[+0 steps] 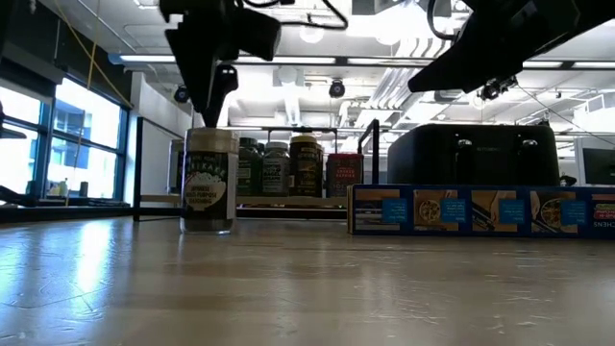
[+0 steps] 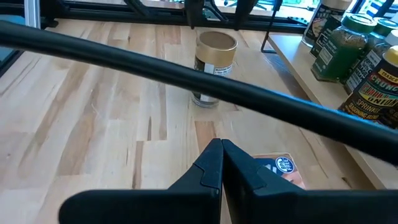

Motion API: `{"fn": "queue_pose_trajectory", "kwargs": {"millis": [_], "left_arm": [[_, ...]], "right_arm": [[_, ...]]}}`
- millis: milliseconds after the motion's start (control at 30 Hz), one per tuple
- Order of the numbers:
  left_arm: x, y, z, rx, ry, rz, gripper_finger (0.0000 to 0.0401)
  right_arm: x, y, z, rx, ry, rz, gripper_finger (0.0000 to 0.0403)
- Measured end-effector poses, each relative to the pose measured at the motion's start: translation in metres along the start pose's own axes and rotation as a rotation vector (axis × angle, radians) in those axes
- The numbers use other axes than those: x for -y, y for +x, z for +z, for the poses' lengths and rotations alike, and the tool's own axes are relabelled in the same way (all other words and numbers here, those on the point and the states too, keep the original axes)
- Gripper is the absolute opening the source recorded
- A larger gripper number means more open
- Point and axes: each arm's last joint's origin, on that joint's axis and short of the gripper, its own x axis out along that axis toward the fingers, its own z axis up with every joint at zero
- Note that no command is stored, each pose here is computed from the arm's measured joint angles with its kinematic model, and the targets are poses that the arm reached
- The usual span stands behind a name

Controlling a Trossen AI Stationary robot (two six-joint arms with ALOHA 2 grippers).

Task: Shelf spices
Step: Put the gold seasoning bottle on the shelf aligned with the other gold seasoning bottles

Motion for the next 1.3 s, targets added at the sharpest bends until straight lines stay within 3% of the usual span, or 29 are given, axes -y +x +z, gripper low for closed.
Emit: {"fn": "queue_pose_trajectory", "kwargs": {"millis": [167, 733, 1300], "left_arm": [[0.009, 0.001, 0.002, 0.031, 0.097, 0.034, 0.0315], [0.007, 0.02, 0.004, 0.048, 0.072, 0.117, 0.0315], [0.001, 0.032, 0.011, 0.025, 0.093, 0.114, 0.0312]], "right_arm": [[0.0, 0.0, 0.0, 0.0, 0.004, 0.001, 0.0], [-0.003, -0.001, 0.0, 0.0, -0.005, 0.014, 0.0], [-0.007, -0.004, -0.001, 0.0, -0.009, 0.03, 0.0]]}}
